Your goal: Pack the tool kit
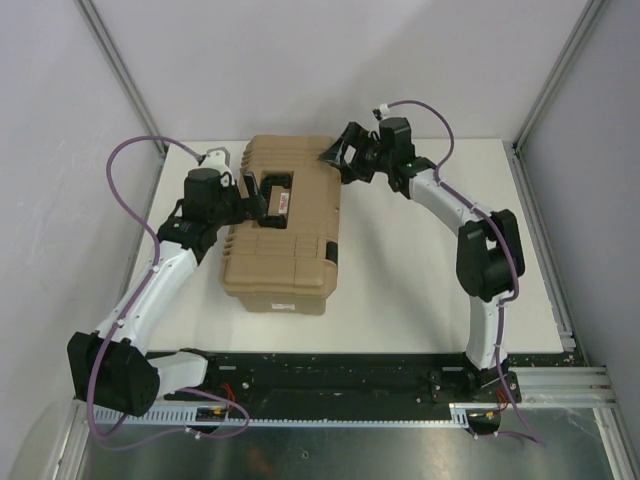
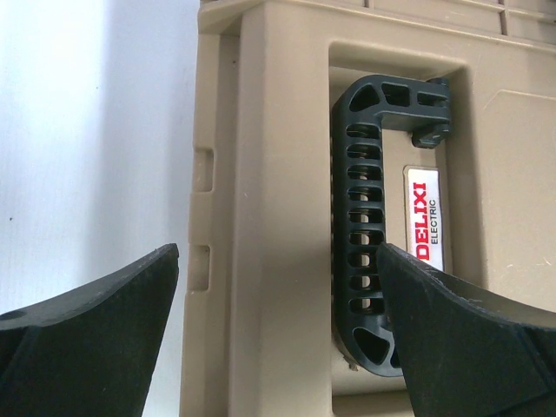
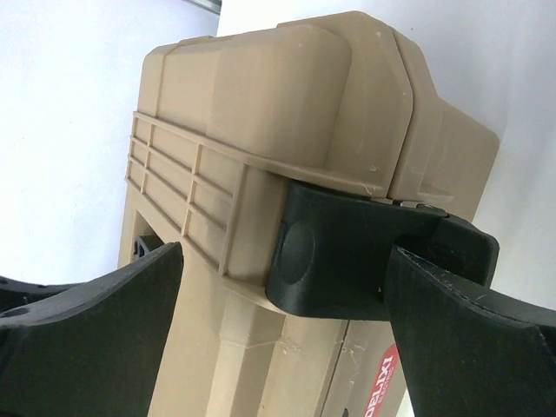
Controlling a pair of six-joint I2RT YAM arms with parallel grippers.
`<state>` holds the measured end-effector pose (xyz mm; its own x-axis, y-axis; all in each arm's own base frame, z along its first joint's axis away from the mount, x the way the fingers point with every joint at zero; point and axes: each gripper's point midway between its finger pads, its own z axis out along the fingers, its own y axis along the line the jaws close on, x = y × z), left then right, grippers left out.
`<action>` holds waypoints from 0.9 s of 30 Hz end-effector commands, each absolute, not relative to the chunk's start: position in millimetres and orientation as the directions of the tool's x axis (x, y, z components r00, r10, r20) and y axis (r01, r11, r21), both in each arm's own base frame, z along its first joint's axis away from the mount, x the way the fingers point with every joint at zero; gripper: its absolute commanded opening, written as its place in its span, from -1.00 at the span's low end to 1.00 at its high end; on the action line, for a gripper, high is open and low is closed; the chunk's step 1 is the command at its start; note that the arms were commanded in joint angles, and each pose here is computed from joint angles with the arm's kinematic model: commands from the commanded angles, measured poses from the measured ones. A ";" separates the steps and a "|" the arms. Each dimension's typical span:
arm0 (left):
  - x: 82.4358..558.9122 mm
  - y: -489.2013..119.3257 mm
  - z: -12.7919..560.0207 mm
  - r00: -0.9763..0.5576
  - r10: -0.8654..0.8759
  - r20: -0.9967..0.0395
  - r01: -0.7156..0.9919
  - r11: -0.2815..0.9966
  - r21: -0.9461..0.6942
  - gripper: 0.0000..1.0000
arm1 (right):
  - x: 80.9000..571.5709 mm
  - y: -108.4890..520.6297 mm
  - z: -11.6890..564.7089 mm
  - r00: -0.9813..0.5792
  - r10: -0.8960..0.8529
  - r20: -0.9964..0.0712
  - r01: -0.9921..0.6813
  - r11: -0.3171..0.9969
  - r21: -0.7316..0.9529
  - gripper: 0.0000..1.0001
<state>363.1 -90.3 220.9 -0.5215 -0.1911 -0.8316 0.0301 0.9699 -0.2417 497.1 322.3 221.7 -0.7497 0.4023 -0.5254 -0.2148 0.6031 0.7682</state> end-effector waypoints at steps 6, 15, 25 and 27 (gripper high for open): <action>362.7 -76.9 208.9 -0.541 -0.142 -0.829 0.000 0.986 -0.168 0.98 | 478.8 298.0 200.4 -0.744 0.417 -0.522 -0.275 0.521 0.808 0.99; 363.8 -75.2 210.2 -0.537 -0.142 -0.832 -0.008 0.987 -0.163 0.98 | 486.7 285.1 232.0 -0.672 0.485 -0.559 -0.288 0.525 0.801 0.99; 364.2 -73.8 210.4 -0.535 -0.140 -0.833 -0.013 0.987 -0.158 0.98 | 498.6 266.5 222.9 -0.629 0.562 -0.537 -0.159 0.583 0.797 0.78; 363.7 -73.8 208.4 -0.539 -0.140 -0.831 -0.014 0.987 -0.157 0.98 | 503.1 257.1 225.3 -0.590 0.589 -0.551 -0.122 0.610 0.783 0.68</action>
